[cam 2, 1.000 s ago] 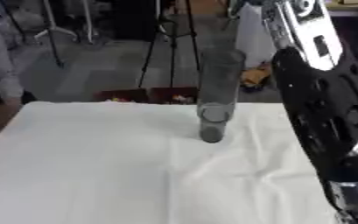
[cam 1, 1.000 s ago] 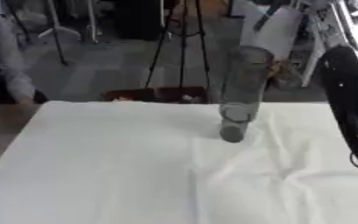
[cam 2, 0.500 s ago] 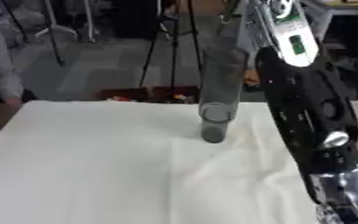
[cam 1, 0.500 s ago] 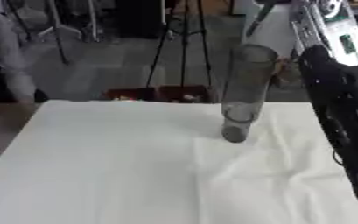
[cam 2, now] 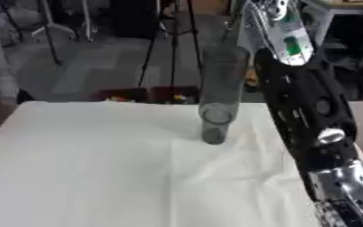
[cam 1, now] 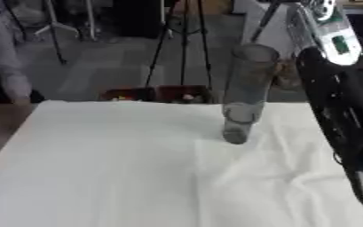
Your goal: Arrange flowers into the vase.
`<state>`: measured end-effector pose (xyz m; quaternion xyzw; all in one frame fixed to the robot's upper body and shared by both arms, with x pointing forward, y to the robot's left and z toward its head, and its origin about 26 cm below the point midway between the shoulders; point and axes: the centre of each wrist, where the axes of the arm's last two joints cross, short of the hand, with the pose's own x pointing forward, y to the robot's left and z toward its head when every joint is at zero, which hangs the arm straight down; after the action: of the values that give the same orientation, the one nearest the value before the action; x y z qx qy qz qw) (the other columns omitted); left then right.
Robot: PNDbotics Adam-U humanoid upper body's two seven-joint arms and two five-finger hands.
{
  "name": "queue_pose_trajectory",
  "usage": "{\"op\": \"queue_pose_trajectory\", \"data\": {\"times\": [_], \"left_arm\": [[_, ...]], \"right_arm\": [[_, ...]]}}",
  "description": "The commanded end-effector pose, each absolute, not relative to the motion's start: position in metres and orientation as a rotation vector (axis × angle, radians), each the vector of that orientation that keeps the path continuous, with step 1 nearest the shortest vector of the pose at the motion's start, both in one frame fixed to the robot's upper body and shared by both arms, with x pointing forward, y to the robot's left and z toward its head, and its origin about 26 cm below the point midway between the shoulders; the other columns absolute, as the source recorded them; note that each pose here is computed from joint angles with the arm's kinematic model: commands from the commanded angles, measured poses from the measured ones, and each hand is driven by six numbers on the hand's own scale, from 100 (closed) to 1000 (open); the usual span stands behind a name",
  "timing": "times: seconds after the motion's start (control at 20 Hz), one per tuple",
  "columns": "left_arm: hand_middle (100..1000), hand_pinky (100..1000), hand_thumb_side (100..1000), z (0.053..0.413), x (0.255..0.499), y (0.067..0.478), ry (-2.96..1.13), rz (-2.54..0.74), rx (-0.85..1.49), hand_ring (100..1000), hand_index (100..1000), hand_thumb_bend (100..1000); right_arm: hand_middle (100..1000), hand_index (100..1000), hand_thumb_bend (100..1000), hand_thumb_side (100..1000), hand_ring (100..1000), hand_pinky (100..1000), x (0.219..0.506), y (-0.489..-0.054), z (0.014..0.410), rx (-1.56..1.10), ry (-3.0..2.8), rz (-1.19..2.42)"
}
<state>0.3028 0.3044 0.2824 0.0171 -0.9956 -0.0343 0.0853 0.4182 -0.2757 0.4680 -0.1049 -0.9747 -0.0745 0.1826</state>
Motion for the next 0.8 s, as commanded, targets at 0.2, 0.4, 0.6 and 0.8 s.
{"op": "queue_pose_trajectory", "data": {"times": [0.2,0.4,0.6,0.8], "left_arm": [[945,797,1000,0.294,0.298,0.307,-2.998,-0.155,0.065,936,971,100],[945,798,1000,0.294,0.298,0.307,-2.997,-0.154,0.064,937,971,100],[945,798,1000,0.294,0.298,0.307,-2.997,-0.154,0.064,936,970,100],[945,797,1000,0.294,0.298,0.307,-2.998,-0.153,0.064,936,970,100]], "right_arm": [[100,100,219,233,100,100,0.415,-0.276,0.481,-0.354,-2.71,-0.269],[100,100,252,232,100,100,0.419,-0.274,0.479,-0.401,-2.65,-0.3],[100,100,258,233,100,100,0.423,-0.272,0.477,-0.43,-2.622,-0.308],[100,100,291,234,100,100,0.426,-0.271,0.473,-0.444,-2.604,-0.299]]}}
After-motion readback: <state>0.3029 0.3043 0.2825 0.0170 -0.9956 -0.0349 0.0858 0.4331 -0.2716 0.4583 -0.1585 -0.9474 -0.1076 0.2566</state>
